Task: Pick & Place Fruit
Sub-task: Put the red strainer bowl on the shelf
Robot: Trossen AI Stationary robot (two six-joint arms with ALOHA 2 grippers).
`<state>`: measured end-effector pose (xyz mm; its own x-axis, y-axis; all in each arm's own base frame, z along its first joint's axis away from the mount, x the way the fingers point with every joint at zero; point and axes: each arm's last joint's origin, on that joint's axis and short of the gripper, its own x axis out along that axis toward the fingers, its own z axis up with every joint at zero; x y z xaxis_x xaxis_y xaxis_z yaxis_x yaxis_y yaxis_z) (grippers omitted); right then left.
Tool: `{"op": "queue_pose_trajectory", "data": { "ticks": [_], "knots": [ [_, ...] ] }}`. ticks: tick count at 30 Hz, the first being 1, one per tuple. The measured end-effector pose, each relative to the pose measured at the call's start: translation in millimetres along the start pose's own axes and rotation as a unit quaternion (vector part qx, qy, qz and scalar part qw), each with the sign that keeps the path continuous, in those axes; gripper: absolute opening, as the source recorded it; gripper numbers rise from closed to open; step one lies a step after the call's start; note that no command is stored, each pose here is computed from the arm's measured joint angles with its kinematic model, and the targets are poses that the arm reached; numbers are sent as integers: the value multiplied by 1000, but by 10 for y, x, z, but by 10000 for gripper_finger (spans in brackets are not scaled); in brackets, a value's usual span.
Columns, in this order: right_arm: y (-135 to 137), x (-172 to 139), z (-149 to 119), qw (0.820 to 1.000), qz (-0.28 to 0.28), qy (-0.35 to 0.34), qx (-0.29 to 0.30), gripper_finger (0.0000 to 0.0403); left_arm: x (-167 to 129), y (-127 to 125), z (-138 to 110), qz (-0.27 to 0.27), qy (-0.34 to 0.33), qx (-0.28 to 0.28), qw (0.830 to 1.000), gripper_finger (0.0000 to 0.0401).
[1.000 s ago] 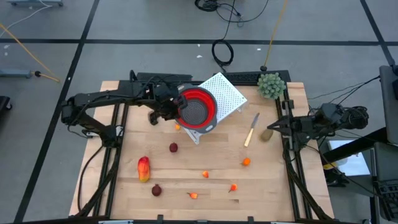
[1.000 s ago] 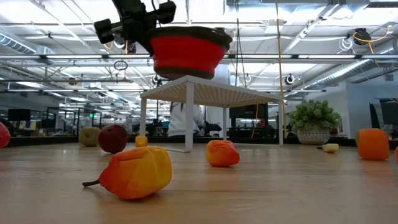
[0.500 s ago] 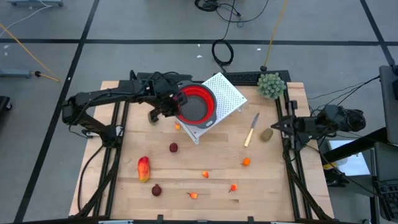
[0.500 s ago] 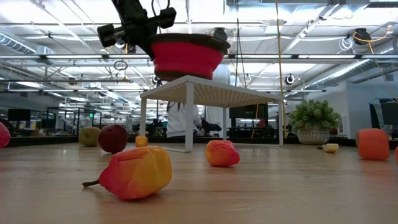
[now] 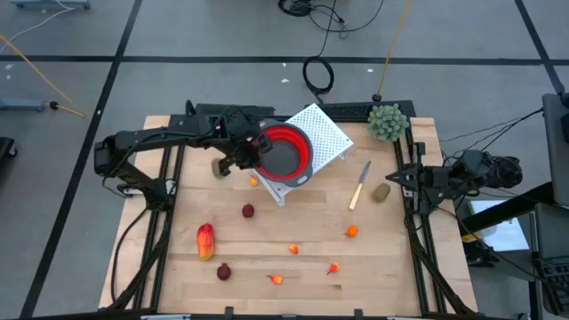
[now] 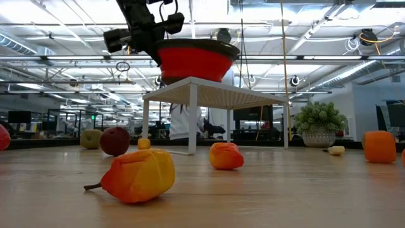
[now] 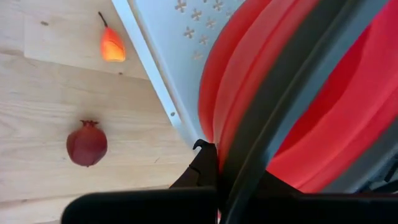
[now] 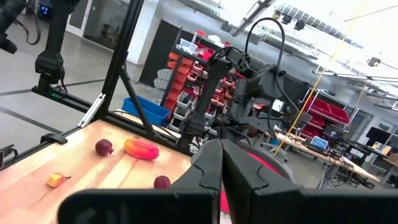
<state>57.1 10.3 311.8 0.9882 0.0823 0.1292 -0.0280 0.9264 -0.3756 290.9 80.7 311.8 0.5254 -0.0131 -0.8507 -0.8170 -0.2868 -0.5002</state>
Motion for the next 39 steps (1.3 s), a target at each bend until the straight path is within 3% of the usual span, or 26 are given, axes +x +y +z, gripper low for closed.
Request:
{"op": "queue_pose_trajectory", "data": {
  "ticks": [24, 39],
  "knots": [
    [4, -1, -11, 1000, 1, 6, -1, 0, 51, -23, 5, -2, 8, 13, 1000, 9],
    [4, -1, -11, 1000, 1, 6, -1, 0, 52, 12, 2, 16, 13, 28, 999, 125]
  ]
}}
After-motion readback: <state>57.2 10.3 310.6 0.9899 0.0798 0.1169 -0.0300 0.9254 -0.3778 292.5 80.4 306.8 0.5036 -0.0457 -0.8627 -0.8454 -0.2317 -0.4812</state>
